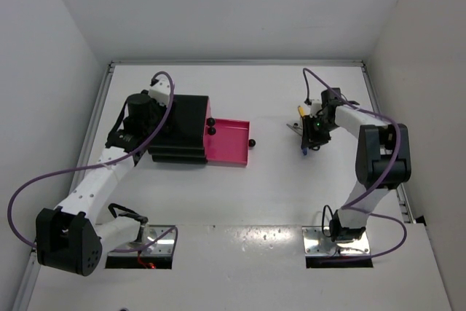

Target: Sort the tools into containers

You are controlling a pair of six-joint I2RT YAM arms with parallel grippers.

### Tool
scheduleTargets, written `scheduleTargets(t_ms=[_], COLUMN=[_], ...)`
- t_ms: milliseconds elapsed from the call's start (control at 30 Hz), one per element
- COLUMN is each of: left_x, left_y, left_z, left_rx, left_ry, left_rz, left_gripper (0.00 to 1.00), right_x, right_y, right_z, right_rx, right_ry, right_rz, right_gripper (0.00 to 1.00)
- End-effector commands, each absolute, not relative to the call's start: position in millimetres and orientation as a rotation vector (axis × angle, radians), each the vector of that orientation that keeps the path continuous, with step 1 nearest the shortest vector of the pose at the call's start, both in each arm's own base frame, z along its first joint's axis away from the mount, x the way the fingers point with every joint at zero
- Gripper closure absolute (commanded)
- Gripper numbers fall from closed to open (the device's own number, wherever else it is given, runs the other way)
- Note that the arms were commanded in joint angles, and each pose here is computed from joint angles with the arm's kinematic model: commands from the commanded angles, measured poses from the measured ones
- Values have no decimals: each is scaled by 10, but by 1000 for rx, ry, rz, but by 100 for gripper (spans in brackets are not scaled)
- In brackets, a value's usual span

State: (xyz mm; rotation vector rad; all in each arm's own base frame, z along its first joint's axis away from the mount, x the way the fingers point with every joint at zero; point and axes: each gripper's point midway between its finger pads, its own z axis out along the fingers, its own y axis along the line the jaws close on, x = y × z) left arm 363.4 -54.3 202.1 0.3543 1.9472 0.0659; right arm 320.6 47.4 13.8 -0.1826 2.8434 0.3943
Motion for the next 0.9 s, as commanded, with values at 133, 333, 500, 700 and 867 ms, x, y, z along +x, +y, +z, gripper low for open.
scheduleTargets(t_ms=[133,333,500,700,867], left_x=[3412,3417,3417,3416,3416], left_y=[-489,-442,-442,-425,-425], left_z=[1546,1547,1547,1525,1525], left_rx=[387,372,372,367,367], left_ry=[2106,2109,2109,2110,2110], left_rz=[89,104,104,114,114], left_gripper=[40,40,40,40,40], right_x=[3249,3275,3284,3259,3072], right_y=[503,508,509,487,590], right_z=[14,-51,-150,-93,340], right_rx=[-173,-156,-151,-171,-353], right_ry=[2859,2870,2886,2878,2777], right_rz=[387,390,367,350,443], right_gripper=[65,65,73,100,100])
